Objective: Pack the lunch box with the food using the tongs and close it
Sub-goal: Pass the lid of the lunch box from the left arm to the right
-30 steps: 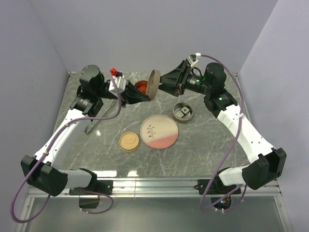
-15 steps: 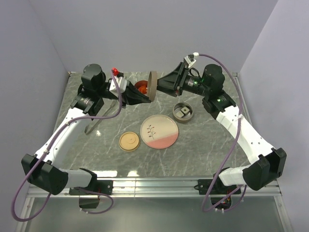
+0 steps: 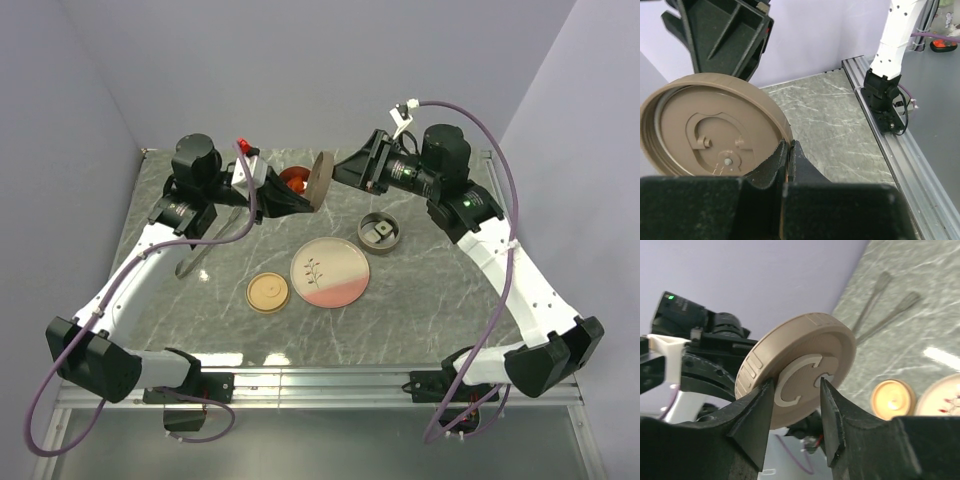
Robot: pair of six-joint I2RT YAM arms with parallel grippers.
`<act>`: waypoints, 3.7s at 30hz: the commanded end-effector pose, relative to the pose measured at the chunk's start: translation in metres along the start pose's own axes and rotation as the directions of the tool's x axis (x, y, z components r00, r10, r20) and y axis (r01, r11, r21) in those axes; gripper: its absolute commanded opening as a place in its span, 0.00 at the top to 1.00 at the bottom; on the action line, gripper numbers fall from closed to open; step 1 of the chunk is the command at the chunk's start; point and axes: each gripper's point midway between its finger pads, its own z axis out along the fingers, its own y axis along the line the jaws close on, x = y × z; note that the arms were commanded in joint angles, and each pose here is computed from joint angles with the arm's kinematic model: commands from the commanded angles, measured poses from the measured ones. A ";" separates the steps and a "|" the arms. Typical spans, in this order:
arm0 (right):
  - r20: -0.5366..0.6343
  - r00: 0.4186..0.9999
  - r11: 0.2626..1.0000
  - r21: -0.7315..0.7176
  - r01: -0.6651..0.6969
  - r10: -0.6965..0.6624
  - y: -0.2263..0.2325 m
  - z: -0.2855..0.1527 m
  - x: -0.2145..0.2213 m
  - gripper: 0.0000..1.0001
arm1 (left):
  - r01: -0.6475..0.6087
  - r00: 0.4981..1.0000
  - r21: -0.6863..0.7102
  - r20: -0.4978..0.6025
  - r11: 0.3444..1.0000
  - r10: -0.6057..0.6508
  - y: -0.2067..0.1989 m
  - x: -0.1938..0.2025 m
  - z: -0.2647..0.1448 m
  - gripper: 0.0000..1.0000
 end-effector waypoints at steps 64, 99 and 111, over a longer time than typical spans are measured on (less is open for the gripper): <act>0.036 0.977 0.918 -0.351 -0.186 0.212 0.073 -0.006 -0.046 0.42 | 0.126 0.896 -0.170 0.443 0.977 -0.039 0.023 -0.112 -0.002 1.00; 0.047 0.990 0.923 -0.368 -0.108 0.134 0.079 -0.006 -0.040 1.00 | 0.134 0.912 -0.130 0.403 0.982 -0.071 0.013 -0.102 0.012 0.96; 0.101 0.969 0.962 -0.134 0.239 -0.226 0.020 -0.014 -0.053 1.00 | 0.304 0.929 -0.389 0.324 0.870 -0.180 0.052 -0.079 -0.031 0.20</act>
